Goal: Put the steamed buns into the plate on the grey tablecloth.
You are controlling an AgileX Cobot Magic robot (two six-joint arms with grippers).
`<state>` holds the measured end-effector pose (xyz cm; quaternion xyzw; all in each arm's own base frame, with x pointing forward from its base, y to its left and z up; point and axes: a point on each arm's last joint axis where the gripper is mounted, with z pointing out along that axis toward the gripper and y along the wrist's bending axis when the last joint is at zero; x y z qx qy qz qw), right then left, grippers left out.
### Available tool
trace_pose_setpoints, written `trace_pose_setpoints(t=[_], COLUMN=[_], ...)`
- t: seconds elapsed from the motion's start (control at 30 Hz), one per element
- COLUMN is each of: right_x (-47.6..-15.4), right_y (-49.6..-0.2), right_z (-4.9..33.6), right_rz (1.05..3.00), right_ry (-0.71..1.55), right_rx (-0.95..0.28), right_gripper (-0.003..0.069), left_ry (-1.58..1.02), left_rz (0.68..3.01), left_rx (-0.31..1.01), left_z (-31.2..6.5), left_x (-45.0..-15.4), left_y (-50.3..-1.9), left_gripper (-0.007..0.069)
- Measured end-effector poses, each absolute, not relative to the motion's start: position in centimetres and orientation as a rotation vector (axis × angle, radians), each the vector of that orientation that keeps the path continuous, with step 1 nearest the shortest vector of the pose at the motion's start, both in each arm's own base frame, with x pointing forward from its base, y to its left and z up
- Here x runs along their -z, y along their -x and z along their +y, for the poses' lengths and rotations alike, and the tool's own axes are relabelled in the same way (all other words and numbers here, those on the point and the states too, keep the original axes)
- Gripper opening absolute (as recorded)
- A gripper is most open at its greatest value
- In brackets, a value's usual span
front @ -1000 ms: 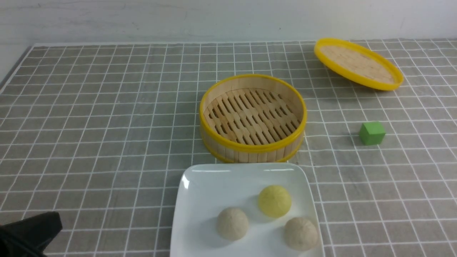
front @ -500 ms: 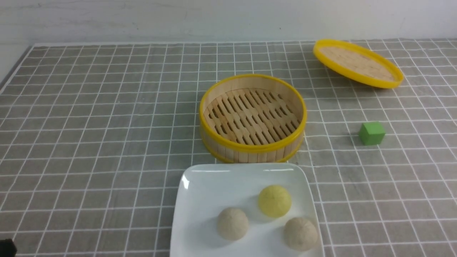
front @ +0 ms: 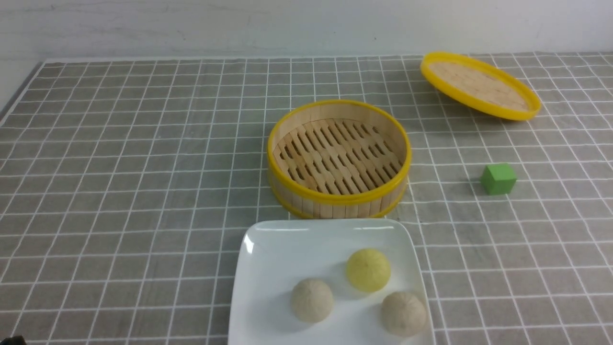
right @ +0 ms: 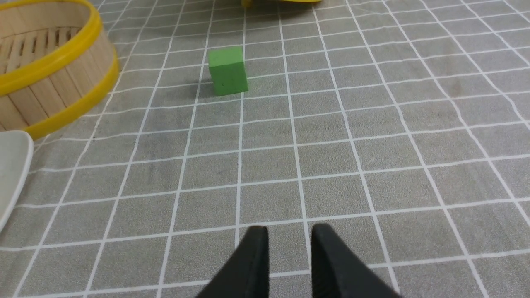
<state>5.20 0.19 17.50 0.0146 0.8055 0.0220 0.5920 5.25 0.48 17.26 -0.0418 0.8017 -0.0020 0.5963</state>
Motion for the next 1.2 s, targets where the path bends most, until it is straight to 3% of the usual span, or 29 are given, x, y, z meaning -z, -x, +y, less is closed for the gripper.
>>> trace_pose_setpoints(t=[1.2], right_x=[-17.51], right_y=[-5.20], right_z=[0.19], right_rz=[1.873], right_ry=[-0.034], right_rx=[-0.051], right_gripper=[0.0213], left_ry=[0.092], left_rz=[1.862], left_rx=[0.006], left_z=[0.46], left_x=[-17.26], left_y=[-5.26], left_gripper=[0.0095])
